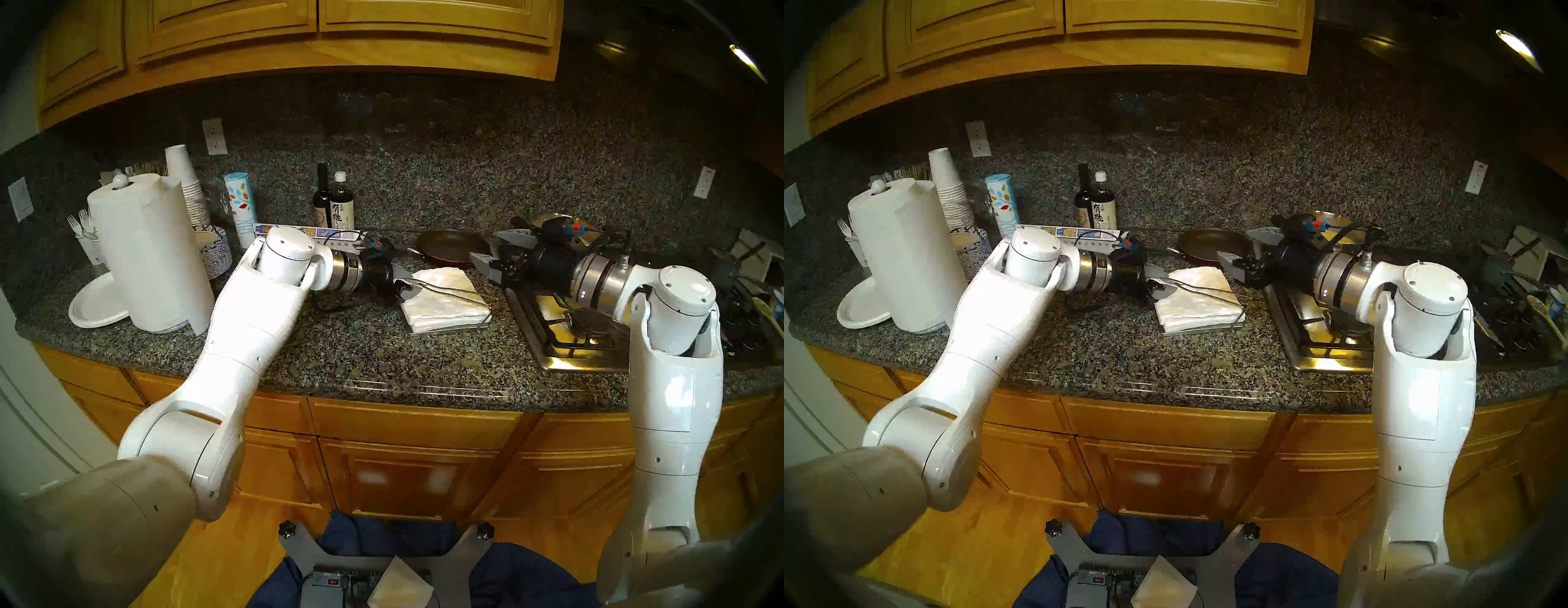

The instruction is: Take napkin out of napkin holder

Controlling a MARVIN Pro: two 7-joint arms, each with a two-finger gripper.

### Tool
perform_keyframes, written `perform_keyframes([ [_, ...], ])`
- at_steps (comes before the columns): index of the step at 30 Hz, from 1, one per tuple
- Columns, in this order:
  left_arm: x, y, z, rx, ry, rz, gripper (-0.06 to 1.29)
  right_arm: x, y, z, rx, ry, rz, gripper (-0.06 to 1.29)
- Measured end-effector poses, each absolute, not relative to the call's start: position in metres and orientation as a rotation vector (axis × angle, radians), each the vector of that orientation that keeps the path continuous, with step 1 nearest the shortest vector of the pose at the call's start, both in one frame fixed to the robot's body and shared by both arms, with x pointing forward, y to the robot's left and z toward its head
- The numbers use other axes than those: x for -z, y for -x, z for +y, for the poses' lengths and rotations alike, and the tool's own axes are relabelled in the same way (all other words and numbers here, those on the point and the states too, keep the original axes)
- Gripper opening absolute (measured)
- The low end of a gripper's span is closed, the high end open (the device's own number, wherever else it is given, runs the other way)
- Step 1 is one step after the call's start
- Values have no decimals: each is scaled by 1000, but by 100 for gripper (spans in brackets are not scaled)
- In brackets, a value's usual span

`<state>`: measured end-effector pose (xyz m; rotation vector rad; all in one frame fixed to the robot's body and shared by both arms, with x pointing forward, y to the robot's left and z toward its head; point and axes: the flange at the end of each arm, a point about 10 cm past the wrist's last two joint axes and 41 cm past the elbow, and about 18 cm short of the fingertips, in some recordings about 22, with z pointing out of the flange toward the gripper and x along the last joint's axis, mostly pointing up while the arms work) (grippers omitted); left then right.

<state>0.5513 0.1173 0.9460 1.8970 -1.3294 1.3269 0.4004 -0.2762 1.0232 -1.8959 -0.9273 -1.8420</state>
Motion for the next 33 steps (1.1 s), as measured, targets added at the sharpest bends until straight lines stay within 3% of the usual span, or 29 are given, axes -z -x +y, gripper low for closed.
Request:
perform_keyframes([
  [17,-948,-553,117,-1335,-1882,-1337,76,-1024,-396,-278,1856,1891,-919,121],
  [21,-947,-552,116,-1329,-1873,-1345,60,-1024,-395,-278,1859,1890,-918,121],
  [33,-952,-545,114,-1335,-1837,-1365,55,-1025,-392,-279,1865,1886,-916,121],
])
